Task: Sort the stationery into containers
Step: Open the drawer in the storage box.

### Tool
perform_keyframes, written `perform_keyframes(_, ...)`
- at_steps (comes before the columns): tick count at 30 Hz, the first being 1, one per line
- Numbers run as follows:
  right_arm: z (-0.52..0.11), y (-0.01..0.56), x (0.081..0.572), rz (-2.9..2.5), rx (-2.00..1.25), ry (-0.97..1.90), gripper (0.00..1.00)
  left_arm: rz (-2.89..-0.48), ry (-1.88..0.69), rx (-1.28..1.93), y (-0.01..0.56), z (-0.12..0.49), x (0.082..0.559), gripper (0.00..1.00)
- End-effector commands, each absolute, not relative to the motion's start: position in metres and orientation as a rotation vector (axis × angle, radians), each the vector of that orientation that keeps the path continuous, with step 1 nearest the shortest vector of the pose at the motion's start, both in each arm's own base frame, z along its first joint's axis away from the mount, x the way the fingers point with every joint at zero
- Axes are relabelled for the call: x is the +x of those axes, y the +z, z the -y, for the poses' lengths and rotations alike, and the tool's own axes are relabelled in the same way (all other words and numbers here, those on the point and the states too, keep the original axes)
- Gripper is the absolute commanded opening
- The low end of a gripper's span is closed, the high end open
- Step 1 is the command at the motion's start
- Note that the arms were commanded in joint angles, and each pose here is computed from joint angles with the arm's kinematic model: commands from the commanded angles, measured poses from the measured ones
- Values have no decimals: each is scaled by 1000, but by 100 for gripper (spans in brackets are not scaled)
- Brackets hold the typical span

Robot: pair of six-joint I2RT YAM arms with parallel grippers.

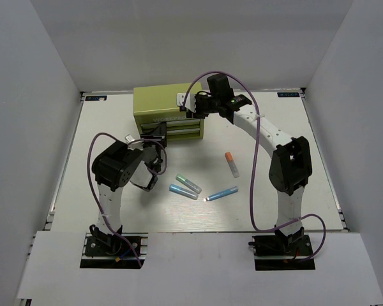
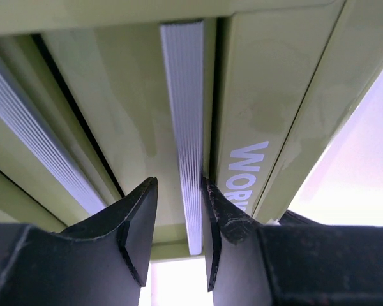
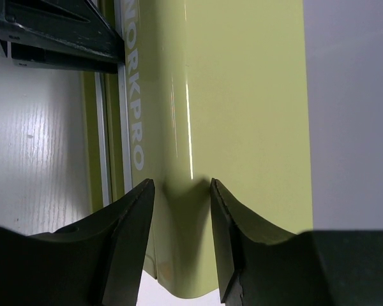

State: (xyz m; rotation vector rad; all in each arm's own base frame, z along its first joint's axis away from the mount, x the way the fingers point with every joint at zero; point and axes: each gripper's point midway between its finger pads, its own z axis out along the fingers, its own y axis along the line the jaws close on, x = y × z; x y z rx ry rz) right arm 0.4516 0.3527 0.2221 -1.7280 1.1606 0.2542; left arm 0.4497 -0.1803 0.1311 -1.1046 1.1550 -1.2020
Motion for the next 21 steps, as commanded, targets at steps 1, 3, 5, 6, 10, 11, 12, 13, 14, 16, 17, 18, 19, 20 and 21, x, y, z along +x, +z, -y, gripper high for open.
perform_keyframes(1, -333, 214, 437, -1264, -1771, 286, 46, -976, -1285, -1055, 155, 180, 442, 43)
perform_keyframes(3, -332, 216, 437, -1264, -1768, 283, 46, -963, -1295, -1054, 156, 185, 444, 43)
perform_keyframes(5, -332, 214, 437, -1268, -1771, 284, 46, -960, -1287, -1061, 155, 185, 447, 43)
perform_keyframes(6, -332, 214, 436, -1267, -1772, 286, 46, -959, -1287, -1061, 155, 185, 447, 43)
perform_keyframes(10, -330, 213, 436, -1276, -1772, 285, 46, -943, -1286, -1070, 160, 186, 447, 43)
perform_keyframes(11, -330, 214, 436, -1271, -1772, 282, 46, -937, -1280, -1076, 160, 184, 448, 40)
perform_keyframes(12, -330, 214, 436, -1273, -1773, 283, 46, -937, -1279, -1076, 160, 184, 448, 39)
perform_keyframes(13, -329, 214, 438, -1272, -1771, 276, 46, -937, -1279, -1076, 160, 184, 448, 36)
perform_keyframes(14, -330, 214, 437, -1271, -1771, 278, 44, -924, -1289, -1072, 163, 184, 447, 34)
perform_keyframes(16, -330, 214, 438, -1271, -1773, 278, 44, -935, -1293, -1070, 159, 187, 443, 26)
perform_keyframes(17, -330, 214, 437, -1271, -1773, 280, 44, -935, -1293, -1070, 157, 187, 443, 22)
perform_keyframes(18, -331, 216, 438, -1266, -1771, 277, 44, -935, -1293, -1070, 157, 187, 443, 17)
perform_keyframes(19, -330, 214, 437, -1271, -1773, 280, 44, -943, -1287, -1073, 154, 186, 442, 15)
perform_keyframes(20, -331, 215, 438, -1269, -1770, 281, 44, -943, -1287, -1073, 154, 186, 442, 13)
perform_keyframes(21, -332, 214, 438, -1270, -1774, 280, 44, -949, -1294, -1069, 154, 190, 440, 8)
